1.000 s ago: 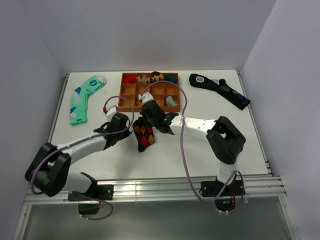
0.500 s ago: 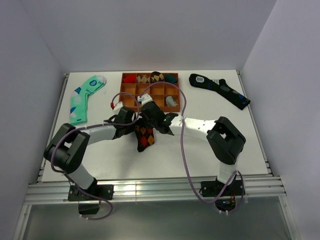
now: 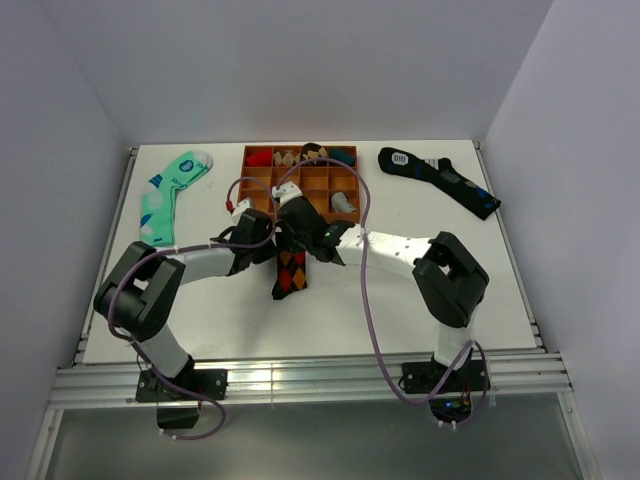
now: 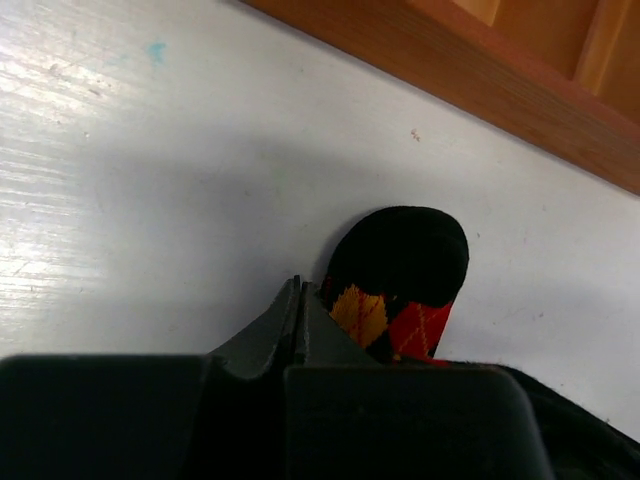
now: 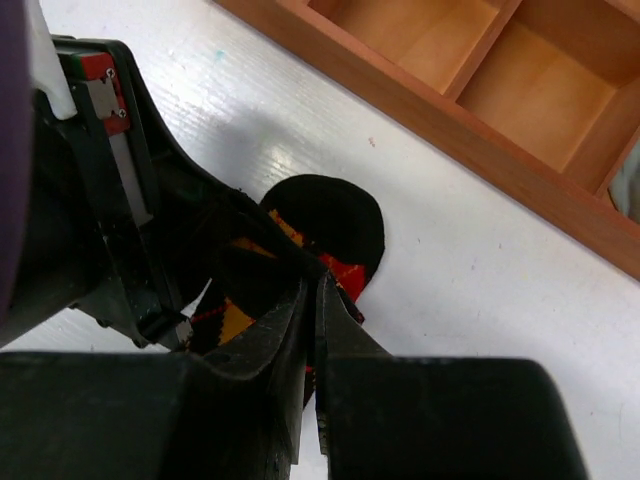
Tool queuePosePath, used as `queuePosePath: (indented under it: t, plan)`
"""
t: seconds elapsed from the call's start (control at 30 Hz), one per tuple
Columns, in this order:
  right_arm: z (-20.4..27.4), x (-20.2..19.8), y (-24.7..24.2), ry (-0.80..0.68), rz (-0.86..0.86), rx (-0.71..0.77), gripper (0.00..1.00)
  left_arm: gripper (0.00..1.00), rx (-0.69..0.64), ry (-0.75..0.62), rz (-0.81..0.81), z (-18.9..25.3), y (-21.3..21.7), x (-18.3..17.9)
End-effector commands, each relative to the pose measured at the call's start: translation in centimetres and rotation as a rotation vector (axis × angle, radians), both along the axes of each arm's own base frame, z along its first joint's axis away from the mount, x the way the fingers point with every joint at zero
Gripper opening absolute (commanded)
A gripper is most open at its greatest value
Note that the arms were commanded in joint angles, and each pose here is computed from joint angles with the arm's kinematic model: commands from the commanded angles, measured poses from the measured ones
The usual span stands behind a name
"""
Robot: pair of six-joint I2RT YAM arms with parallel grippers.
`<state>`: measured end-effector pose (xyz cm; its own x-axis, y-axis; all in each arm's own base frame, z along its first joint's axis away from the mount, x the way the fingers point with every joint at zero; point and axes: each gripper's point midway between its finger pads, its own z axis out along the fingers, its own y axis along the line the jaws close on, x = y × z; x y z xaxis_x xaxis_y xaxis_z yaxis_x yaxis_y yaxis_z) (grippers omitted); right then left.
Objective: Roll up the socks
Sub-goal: Fold the sock at the center of the board.
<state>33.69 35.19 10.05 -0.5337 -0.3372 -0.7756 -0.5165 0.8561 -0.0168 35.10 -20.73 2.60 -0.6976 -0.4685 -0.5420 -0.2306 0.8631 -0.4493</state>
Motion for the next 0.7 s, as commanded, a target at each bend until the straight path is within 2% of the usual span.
queuePosePath:
  t: [0.0, 0.67]
  plan:
    - [2.7, 1.6, 1.9, -0.053, 0.012, 0.075, 0.05, 0.0, -0.06, -0.062, -0.051, 1.9, -1.9, 1.2]
    - [-2.1, 4.3, 1.0, 0.017, -0.065, 0.112, 0.06, 0.0, -0.092, -0.055, -0.086, 1.0, -2.1, -0.1]
